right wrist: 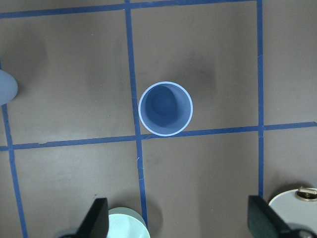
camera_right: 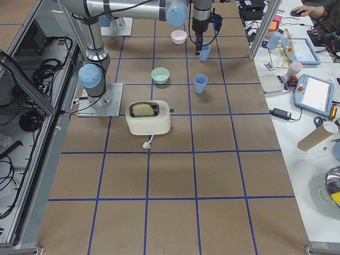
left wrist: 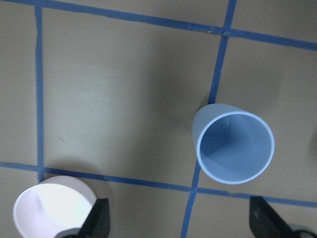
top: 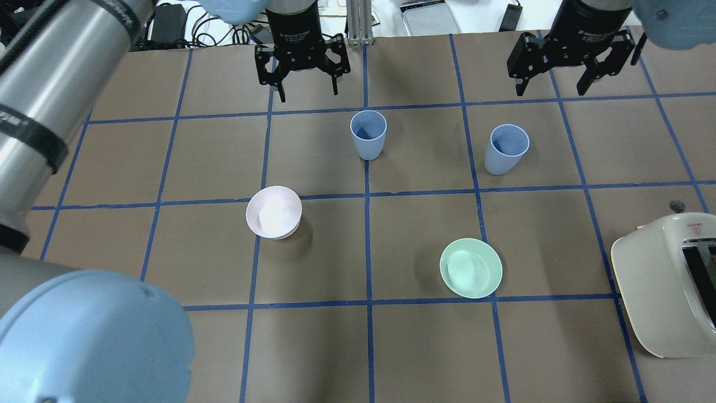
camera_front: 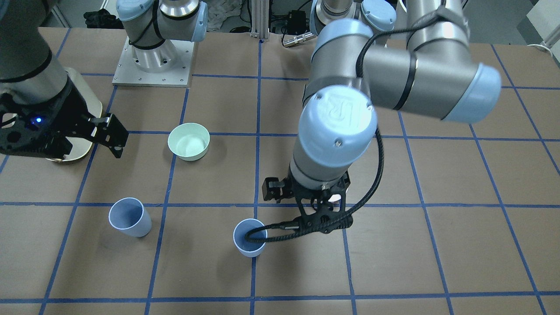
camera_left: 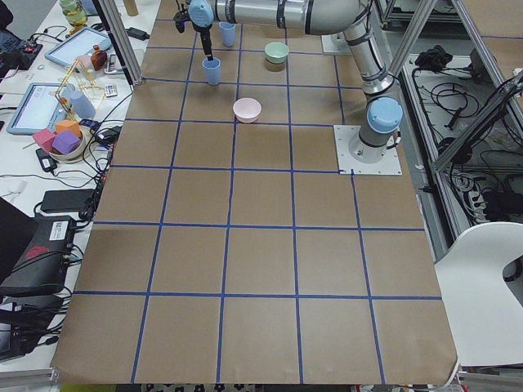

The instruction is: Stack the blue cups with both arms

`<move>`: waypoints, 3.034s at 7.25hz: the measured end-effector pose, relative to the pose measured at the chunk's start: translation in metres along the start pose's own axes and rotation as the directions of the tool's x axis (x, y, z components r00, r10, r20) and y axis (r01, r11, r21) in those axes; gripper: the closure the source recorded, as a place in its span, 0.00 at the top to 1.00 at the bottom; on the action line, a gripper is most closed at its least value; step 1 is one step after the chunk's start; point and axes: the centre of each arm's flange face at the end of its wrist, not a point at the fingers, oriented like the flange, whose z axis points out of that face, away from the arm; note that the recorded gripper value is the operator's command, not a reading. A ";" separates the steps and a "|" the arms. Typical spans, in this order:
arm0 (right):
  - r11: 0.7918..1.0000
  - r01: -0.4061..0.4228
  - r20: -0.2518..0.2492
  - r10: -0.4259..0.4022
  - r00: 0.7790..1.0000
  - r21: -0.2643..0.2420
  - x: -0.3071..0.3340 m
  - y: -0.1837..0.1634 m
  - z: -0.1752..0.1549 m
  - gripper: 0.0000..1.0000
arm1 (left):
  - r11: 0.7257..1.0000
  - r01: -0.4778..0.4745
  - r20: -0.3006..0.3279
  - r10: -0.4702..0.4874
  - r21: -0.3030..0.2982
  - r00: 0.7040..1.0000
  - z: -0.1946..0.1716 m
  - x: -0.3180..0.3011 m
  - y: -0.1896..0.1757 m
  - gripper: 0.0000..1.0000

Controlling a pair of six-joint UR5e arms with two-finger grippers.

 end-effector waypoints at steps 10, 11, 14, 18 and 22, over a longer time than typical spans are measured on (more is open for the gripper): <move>0.998 -0.039 0.006 0.039 0.999 -0.046 0.026 -0.053 0.182 0.97 | 0.981 -0.040 0.044 0.032 0.192 0.999 -0.017 -0.122 0.103 1.00; 0.998 -0.039 0.005 0.039 0.999 -0.046 0.025 -0.049 0.193 0.69 | 0.980 -0.039 0.044 0.032 0.193 0.999 -0.017 -0.123 0.104 1.00; 0.998 -0.037 0.010 0.038 0.999 -0.058 0.024 -0.045 0.210 0.00 | 0.980 -0.040 0.038 0.033 0.194 0.999 -0.017 -0.122 0.103 1.00; 1.000 -0.007 0.054 0.009 0.999 -0.028 0.020 -0.047 0.195 0.00 | 0.980 -0.040 0.036 0.034 0.194 0.999 -0.017 -0.122 0.103 1.00; 0.995 0.031 0.057 -0.036 0.998 0.093 -0.024 -0.054 0.110 0.00 | 0.979 -0.039 0.041 0.032 0.201 0.999 -0.019 -0.123 0.103 1.00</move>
